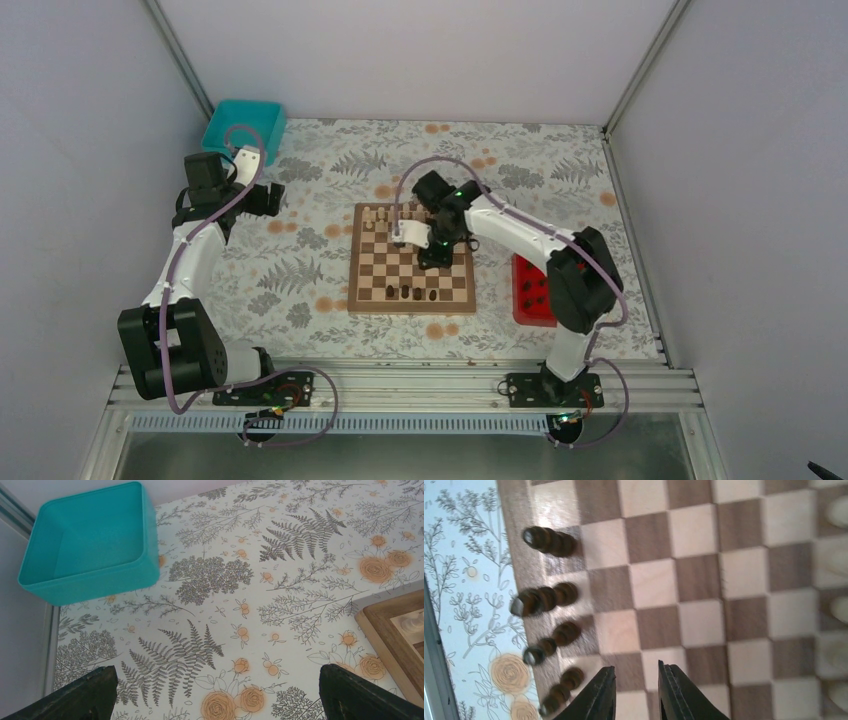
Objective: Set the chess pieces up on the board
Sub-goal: Adjust the chess piece on the chessboard, then pick up the chess piece from the storage box.
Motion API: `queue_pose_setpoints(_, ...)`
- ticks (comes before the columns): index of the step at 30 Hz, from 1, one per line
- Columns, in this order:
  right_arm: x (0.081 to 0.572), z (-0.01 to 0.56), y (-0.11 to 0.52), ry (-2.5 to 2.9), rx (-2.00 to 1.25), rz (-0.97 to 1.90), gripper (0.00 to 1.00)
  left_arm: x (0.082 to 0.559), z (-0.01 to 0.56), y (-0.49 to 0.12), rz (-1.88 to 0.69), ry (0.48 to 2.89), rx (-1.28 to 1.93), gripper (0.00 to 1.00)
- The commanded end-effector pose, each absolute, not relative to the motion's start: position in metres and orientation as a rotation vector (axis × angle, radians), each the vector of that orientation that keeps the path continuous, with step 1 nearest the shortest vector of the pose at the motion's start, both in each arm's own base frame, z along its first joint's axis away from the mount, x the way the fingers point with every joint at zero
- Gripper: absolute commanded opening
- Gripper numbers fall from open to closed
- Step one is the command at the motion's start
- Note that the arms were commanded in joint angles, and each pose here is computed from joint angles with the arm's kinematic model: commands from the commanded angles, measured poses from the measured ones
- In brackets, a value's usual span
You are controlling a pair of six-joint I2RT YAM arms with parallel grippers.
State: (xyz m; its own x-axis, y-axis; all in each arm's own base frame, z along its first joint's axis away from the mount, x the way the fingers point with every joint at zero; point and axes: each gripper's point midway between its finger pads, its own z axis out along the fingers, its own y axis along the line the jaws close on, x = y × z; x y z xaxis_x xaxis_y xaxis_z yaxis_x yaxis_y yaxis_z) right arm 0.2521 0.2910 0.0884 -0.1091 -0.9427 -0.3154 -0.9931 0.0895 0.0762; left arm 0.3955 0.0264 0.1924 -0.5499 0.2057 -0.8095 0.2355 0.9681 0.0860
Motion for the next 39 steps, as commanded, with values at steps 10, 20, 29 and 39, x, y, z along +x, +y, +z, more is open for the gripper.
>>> queue_pose_setpoints(10,0.279,0.15,0.102,2.41,-1.422,0.182,0.57,0.396,0.191,0.025,-0.068,2.171,0.318,1.0)
queue_pose_setpoints(20,0.258,0.098,0.034,2.557,-1.228,0.15,0.66,0.395,0.193,0.023,-0.074,2.163,0.325,1.0)
queue_pose_setpoints(29,0.286,0.072,0.029,2.577,-1.134,0.106,0.57,0.395,0.194,0.024,-0.067,2.162,0.318,1.0)
queue_pose_setpoints(39,0.292,0.051,0.03,2.61,-1.11,0.145,0.42,0.395,0.193,0.025,-0.063,2.164,0.317,1.0)
